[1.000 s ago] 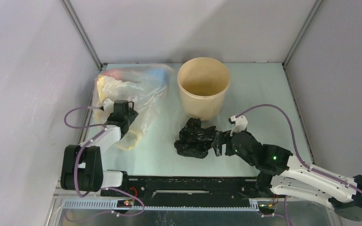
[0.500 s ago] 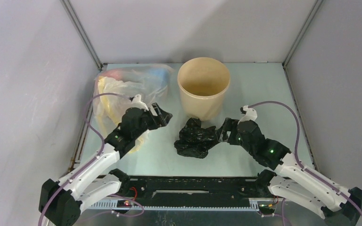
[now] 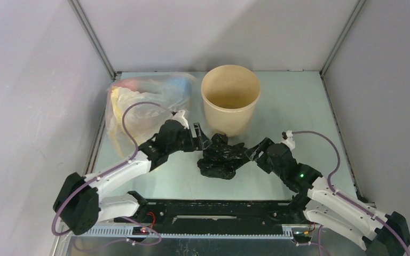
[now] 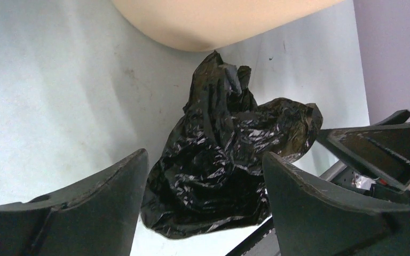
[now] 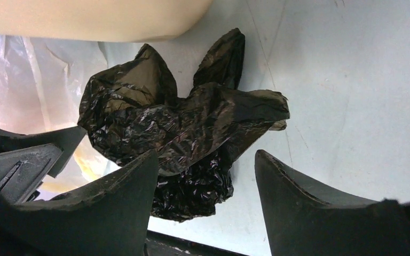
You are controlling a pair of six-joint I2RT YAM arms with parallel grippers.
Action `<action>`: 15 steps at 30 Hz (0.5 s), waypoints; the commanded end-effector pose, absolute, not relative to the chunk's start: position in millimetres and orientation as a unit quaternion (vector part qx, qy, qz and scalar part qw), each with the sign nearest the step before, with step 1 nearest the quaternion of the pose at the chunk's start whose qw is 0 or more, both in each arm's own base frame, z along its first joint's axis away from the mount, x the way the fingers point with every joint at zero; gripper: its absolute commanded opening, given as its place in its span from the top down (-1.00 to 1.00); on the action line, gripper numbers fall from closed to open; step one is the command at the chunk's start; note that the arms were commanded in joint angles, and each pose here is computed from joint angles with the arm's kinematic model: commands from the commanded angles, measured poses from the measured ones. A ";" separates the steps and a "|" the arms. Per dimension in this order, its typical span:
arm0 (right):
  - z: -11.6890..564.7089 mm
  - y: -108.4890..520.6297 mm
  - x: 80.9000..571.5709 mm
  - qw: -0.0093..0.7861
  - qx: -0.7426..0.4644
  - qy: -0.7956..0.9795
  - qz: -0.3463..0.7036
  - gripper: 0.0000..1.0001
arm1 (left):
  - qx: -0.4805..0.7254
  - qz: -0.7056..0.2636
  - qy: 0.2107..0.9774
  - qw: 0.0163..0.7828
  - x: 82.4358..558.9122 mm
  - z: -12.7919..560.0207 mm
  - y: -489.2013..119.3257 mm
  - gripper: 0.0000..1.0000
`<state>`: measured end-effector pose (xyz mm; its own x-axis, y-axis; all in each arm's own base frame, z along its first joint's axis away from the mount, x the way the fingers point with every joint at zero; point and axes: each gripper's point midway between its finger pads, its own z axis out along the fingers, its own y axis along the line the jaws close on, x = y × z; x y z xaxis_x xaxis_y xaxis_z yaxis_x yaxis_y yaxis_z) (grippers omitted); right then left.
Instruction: Put the trash bags into the trash bin
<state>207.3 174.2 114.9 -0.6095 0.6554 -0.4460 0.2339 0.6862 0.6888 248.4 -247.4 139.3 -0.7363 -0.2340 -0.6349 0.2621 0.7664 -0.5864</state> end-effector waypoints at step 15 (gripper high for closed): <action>131.6 193.1 237.7 0.363 0.293 0.802 0.373 1.00 | 0.066 -0.377 0.852 0.357 277.9 149.0 -297.2 -0.61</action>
